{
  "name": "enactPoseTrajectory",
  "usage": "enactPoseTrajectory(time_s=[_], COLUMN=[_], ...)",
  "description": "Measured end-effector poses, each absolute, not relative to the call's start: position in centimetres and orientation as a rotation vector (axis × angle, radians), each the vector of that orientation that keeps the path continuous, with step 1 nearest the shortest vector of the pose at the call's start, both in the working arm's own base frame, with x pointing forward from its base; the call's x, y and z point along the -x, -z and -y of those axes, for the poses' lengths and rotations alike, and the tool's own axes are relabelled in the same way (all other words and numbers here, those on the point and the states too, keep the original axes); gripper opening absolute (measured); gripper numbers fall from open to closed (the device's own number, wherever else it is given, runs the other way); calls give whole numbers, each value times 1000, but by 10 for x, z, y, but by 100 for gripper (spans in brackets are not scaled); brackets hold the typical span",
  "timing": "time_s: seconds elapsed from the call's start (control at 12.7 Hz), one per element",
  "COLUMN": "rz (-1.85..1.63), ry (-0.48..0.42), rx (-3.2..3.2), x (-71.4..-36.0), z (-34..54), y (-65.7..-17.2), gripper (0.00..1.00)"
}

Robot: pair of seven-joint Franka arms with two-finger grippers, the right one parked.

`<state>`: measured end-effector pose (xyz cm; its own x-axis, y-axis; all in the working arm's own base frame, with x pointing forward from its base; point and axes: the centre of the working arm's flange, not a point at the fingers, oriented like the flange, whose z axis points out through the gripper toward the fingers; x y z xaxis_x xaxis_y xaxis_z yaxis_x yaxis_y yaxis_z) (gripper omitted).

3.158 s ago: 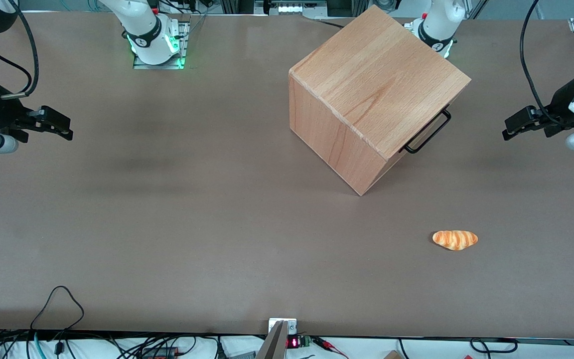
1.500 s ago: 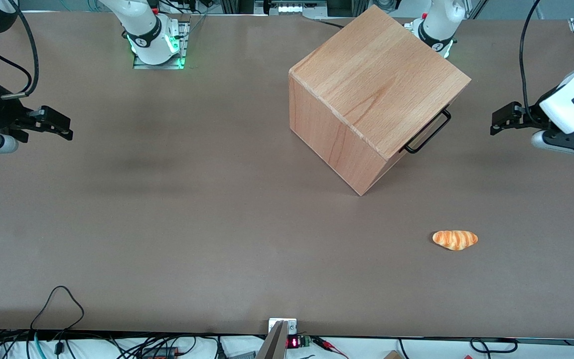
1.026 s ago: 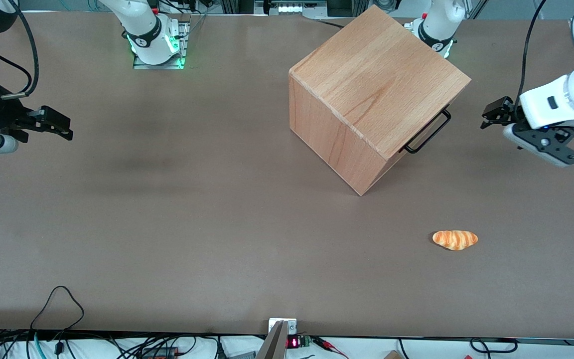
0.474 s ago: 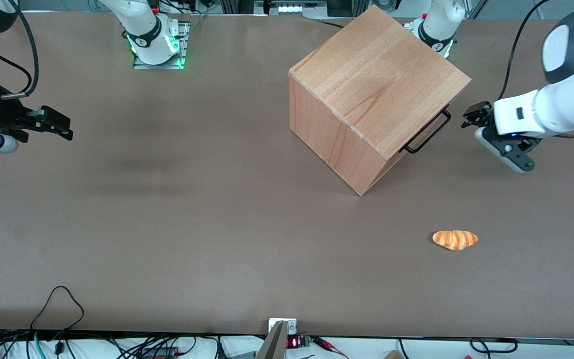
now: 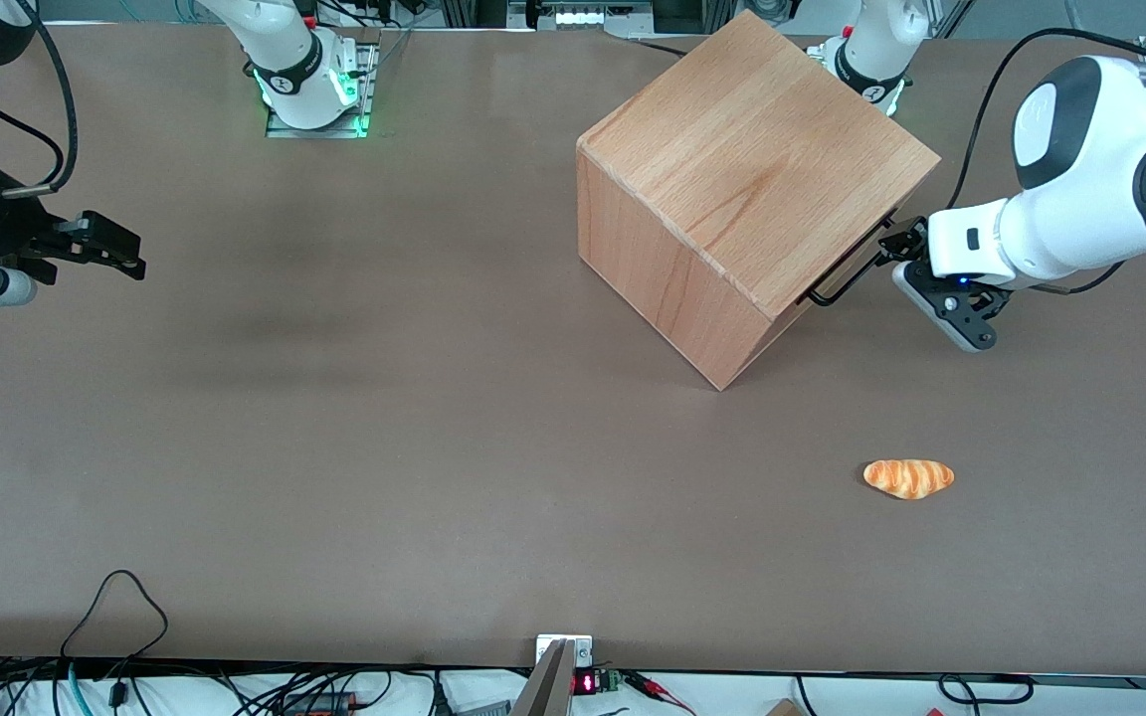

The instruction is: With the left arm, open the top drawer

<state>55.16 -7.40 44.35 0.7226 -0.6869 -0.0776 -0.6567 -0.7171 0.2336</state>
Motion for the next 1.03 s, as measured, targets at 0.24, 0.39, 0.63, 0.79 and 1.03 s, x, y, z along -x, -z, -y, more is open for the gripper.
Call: enactPoseTrajectory(time_s=[0.24, 0.39, 0.63, 0.79, 1.03], rz=[1113, 1134, 1163, 1187, 1197], ry=[241, 247, 249, 238, 237], rx=[-2687, -2675, -2661, -2649, -2643], x=[-547, -546, -543, -543, -543], z=[77, 82, 84, 82, 82], y=[-433, -431, -423, -418, -412], gripper=[100, 100, 100, 100, 100])
